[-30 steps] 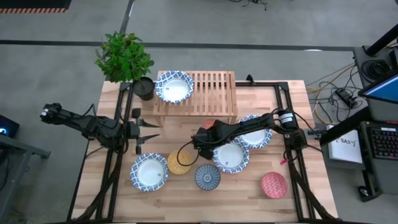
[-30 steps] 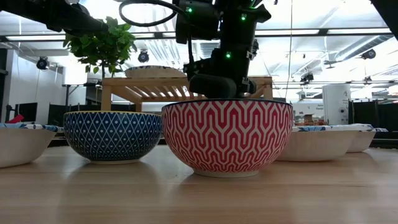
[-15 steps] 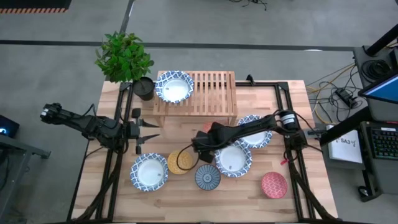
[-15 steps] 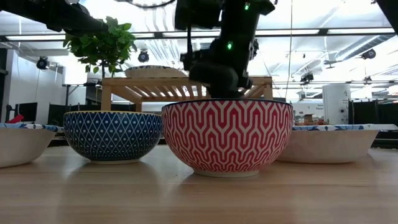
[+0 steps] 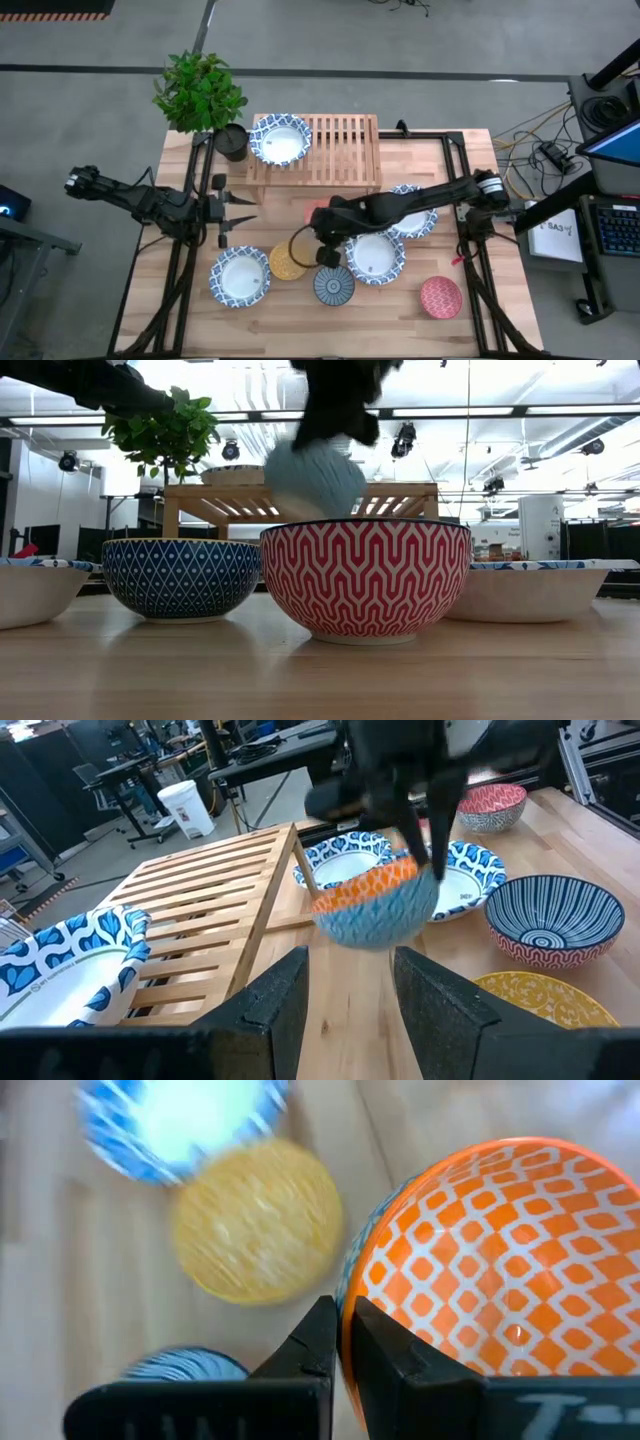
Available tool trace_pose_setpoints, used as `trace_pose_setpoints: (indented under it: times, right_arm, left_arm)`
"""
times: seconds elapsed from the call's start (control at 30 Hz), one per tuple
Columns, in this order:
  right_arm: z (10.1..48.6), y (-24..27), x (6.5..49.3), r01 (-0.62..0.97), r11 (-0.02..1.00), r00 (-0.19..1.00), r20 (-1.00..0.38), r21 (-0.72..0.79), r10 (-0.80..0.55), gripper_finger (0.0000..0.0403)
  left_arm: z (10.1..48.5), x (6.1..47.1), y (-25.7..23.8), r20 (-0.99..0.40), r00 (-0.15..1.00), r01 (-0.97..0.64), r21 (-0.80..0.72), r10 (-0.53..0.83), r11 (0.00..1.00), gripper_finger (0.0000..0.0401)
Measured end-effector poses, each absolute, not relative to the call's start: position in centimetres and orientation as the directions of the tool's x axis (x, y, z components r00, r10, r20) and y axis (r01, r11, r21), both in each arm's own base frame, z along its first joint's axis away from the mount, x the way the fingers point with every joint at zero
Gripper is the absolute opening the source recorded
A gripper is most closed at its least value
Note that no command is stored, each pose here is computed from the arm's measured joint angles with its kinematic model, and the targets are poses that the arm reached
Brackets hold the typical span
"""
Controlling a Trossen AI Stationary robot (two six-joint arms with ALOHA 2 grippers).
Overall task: Place and stack bowls onto a shelf
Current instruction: Put the orange patterned bowl on the shelf
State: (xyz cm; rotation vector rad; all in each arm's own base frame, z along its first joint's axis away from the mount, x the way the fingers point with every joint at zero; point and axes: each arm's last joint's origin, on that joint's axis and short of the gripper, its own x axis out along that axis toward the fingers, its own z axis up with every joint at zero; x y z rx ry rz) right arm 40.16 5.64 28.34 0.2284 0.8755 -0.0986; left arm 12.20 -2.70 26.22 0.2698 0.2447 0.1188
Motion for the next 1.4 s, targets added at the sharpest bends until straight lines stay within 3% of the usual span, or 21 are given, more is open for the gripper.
trace_pose_setpoints:
  times: [0.2,0.47,0.57,1.0,1.4]
  right_arm:
    - [32.7,5.3,38.8,0.079,0.993,0.771,-0.636,0.085,-0.007,0.0013]
    - [36.0,2.8,35.8,0.287,0.940,0.750,-0.567,-0.187,-0.342,0.0013]
    - [36.3,0.8,35.5,0.319,0.918,0.723,-0.566,-0.235,-0.396,0.0012]
    - [35.4,-8.4,34.2,0.384,0.882,0.590,-0.662,-0.273,-0.462,0.0012]
    - [34.5,-9.5,34.3,0.356,0.891,0.561,-0.698,-0.282,-0.445,0.0012]
  left_arm:
    - [26.2,12.2,-2.7,-0.224,0.963,-0.083,0.278,0.149,0.957,0.0133]
    - [26.2,12.2,-2.7,-0.224,0.963,-0.083,0.278,0.149,0.957,0.0133]
    - [26.2,12.2,-2.7,-0.224,0.963,-0.083,0.278,0.149,0.957,0.0133]
    - [26.2,12.2,-2.7,-0.225,0.963,-0.082,0.278,0.148,0.957,0.0133]
    - [26.2,12.2,-2.7,-0.225,0.963,-0.083,0.278,0.149,0.957,0.0132]
